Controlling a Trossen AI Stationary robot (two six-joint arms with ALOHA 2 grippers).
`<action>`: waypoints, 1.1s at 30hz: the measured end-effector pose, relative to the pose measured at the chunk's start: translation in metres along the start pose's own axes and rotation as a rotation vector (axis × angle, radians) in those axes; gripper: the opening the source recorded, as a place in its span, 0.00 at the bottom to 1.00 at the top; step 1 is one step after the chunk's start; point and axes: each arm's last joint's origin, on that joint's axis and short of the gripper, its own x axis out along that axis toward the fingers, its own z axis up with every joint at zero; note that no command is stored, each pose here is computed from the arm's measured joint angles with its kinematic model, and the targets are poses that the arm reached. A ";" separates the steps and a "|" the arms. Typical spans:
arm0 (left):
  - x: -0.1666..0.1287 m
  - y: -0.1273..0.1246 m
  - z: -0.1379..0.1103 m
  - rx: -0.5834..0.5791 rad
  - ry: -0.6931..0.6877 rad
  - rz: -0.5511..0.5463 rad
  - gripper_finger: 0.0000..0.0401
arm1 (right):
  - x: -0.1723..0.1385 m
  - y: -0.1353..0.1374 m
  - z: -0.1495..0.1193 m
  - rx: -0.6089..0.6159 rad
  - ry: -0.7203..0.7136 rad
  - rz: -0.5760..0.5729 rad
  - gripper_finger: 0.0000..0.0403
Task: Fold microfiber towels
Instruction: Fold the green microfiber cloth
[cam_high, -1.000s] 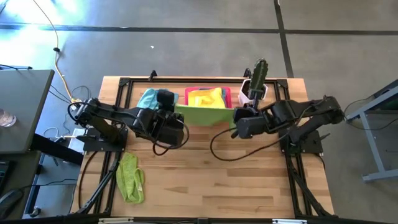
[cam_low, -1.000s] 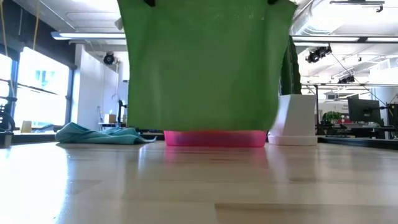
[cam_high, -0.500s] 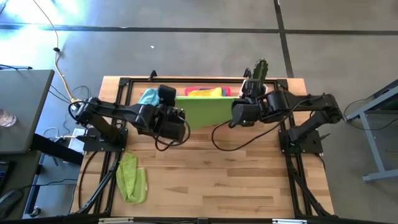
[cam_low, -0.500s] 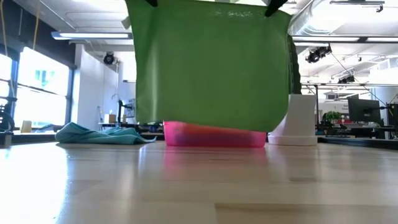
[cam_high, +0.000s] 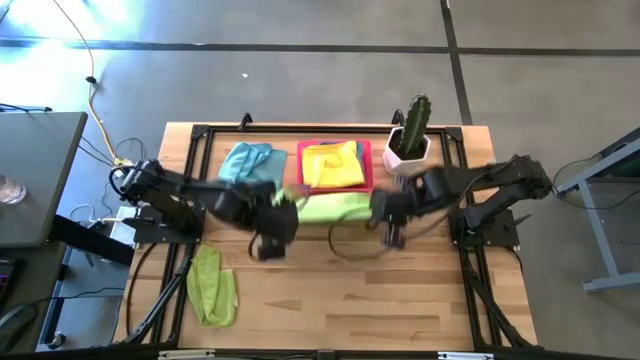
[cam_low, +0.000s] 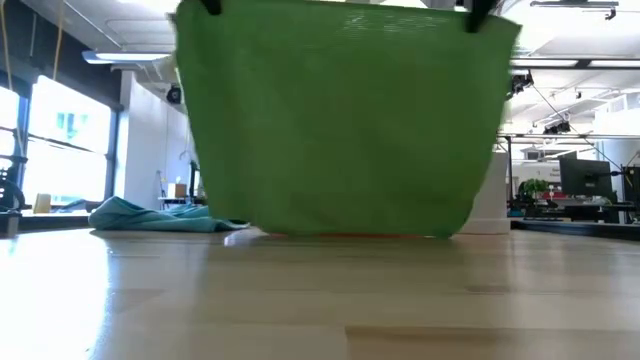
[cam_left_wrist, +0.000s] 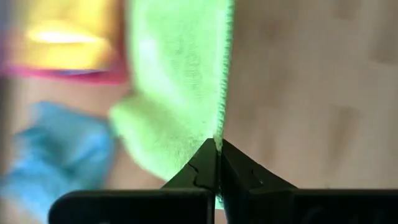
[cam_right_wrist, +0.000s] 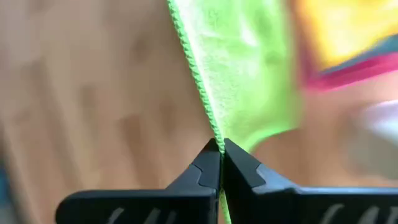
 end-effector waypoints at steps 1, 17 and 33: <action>0.003 -0.011 -0.002 0.022 -0.004 -0.043 0.00 | 0.012 0.010 -0.004 -0.015 0.013 0.047 0.00; 0.100 -0.138 -0.039 0.233 0.212 -0.192 0.00 | 0.121 0.105 -0.067 -0.026 -0.151 0.377 0.00; 0.136 -0.118 -0.027 0.295 0.345 -0.135 0.00 | 0.157 0.068 -0.043 -0.365 -0.070 0.186 0.00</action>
